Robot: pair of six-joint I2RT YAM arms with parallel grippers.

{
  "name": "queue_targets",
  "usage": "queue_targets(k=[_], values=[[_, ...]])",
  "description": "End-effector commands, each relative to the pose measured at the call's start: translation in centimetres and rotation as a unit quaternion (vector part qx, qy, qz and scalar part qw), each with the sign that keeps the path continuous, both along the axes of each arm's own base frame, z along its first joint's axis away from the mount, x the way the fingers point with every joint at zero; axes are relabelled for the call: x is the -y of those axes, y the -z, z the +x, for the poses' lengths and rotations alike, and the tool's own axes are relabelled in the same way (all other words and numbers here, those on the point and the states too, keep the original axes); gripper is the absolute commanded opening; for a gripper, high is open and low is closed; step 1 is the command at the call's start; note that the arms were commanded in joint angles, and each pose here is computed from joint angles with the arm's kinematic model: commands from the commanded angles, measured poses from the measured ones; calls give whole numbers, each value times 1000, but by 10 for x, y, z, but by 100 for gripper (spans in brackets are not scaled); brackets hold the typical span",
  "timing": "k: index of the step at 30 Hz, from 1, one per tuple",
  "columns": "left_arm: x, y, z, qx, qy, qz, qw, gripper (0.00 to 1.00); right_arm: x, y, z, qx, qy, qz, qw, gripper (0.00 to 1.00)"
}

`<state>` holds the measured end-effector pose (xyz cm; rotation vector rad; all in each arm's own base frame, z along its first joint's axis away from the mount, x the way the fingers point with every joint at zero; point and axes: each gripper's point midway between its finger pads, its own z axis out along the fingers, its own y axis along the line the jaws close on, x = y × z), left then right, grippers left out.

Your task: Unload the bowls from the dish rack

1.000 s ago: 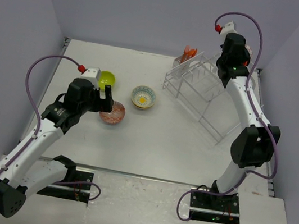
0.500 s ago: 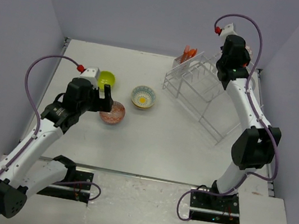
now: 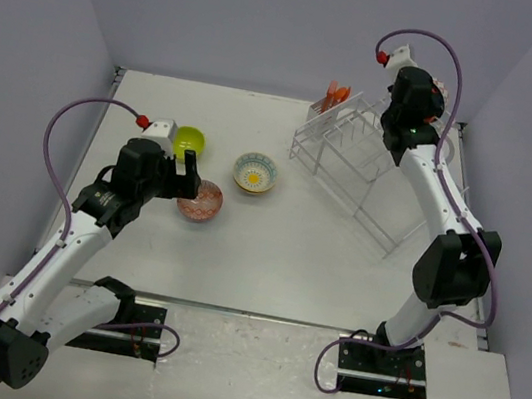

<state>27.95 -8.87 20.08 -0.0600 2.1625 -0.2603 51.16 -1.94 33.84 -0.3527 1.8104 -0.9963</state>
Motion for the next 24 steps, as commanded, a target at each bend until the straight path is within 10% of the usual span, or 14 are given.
queue_targets(k=[1, 24], values=[[-1, -8, 5, 24, 8, 3, 1000, 100, -13, -48, -13, 71, -15, 9, 997, 0], [-2, -17, 4, 37, 9, -4, 999, 100, -30, -92, -51, 114, -15, 10, 993, 0]])
